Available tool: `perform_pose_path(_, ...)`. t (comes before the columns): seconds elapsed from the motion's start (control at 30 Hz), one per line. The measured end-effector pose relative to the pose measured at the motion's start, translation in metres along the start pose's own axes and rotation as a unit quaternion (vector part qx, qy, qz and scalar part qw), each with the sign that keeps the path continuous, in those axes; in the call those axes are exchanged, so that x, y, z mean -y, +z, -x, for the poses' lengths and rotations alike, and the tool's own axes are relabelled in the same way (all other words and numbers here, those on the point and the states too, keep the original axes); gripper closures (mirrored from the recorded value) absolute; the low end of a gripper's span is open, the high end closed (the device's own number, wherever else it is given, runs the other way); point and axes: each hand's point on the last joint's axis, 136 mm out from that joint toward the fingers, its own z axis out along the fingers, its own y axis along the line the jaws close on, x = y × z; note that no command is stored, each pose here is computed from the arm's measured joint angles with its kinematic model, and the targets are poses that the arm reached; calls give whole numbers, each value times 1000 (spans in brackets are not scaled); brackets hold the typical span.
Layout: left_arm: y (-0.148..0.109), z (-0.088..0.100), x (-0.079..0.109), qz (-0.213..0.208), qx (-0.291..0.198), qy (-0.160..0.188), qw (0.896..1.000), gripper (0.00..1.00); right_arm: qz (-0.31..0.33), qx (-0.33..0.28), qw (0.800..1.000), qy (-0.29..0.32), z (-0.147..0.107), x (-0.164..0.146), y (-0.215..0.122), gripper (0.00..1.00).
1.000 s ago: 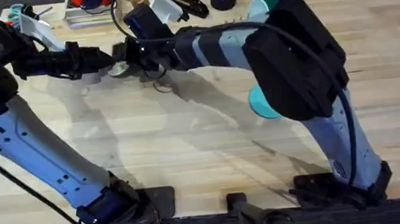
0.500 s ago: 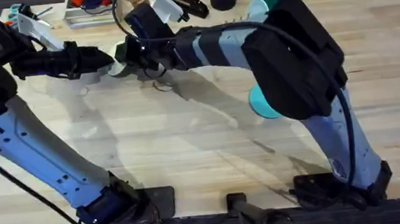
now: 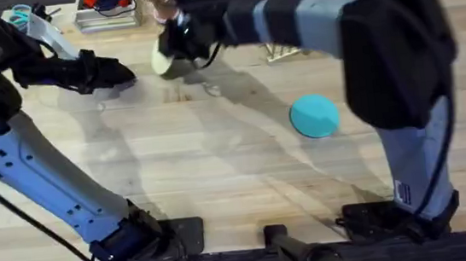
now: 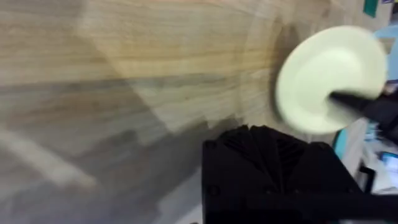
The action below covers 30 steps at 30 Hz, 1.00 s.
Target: Pick up the plates from the table one by one and place each into a slot on the dish rack.
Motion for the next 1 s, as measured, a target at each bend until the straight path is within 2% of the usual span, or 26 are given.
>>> perform_pose_path(0.1,-17,3,12,25,5,18,1000,961,-31,6,999,-23,19,9,-25,971)
perform_pose_path(0.23,-51,15,46,56,35,64,996,962,-48,12,996,-78,36,0,-55,971)
perform_pose_path(0.37,-76,20,81,98,57,114,987,962,-46,16,989,-142,47,-20,-85,971)
perform_pose_path(0.5,-76,18,117,133,49,159,977,961,-52,10,980,-191,52,-31,-114,971)
perform_pose_path(0.7,-63,-2,167,174,15,208,962,961,-86,-30,963,-255,51,-23,-149,971)
perform_pose_path(1.0,-66,-19,208,242,18,241,940,960,-129,-66,948,-284,47,-1,-178,970)
